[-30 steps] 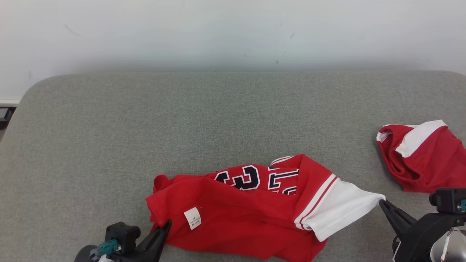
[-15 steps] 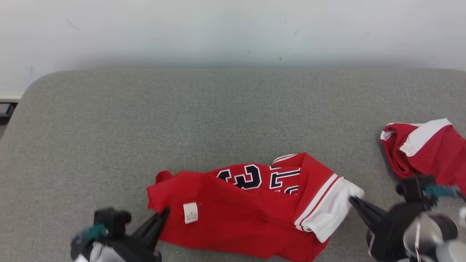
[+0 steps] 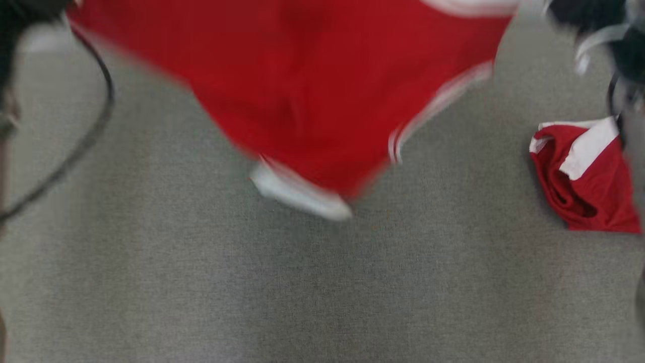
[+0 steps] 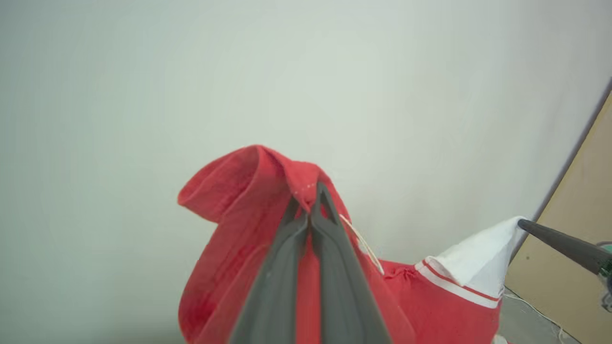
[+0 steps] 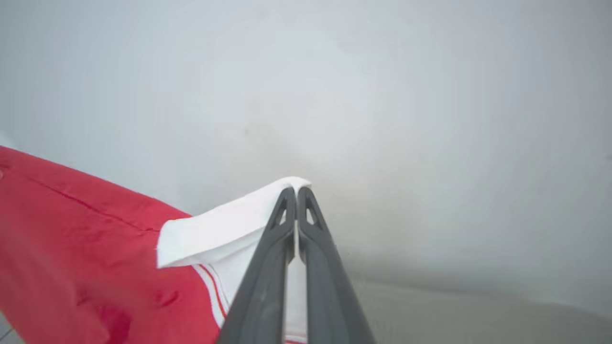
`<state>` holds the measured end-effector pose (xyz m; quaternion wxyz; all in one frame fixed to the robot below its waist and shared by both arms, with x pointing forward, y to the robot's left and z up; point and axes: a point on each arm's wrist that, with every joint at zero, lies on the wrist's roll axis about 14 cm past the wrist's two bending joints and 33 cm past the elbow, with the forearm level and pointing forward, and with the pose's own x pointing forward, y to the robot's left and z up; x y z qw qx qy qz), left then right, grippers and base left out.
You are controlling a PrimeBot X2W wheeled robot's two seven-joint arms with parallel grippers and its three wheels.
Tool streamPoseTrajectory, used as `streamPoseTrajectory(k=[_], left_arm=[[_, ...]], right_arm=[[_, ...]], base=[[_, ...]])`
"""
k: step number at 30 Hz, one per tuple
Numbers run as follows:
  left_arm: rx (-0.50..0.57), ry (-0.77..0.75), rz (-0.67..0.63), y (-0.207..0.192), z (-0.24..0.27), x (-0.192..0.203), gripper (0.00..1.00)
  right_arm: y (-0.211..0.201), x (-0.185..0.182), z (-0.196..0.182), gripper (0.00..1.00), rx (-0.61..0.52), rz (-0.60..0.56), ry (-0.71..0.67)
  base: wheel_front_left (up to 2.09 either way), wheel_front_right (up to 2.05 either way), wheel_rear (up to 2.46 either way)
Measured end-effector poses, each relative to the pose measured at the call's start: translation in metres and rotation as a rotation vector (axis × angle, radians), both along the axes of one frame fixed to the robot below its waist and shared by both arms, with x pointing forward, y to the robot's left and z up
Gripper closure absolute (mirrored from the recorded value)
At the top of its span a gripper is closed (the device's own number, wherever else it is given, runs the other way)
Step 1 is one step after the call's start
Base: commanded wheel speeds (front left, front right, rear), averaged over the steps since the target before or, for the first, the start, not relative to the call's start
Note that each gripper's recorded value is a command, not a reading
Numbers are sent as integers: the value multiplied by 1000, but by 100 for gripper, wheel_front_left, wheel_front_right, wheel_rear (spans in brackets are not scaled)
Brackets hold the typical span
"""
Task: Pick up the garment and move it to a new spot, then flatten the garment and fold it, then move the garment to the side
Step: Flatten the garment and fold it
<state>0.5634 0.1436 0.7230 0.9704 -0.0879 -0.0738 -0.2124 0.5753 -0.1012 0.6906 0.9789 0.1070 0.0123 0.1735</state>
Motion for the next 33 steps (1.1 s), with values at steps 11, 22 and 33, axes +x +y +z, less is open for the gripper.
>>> streamPoseTrajectory(k=[11,22,33], left_arm=[[-124,122,15,21,-94,16,100],[-43,630,28,11,-294,-111,100],[1,563,34,6,-291,-162,100]], right_arm=[[21,29,-23,100,-24,64,-179],[-13,-76,-208,100,66,-9,233],[-46,-165,-233,100,98,-104,271]], base=[[0,0,0],[0,0,0],[0,0,0]])
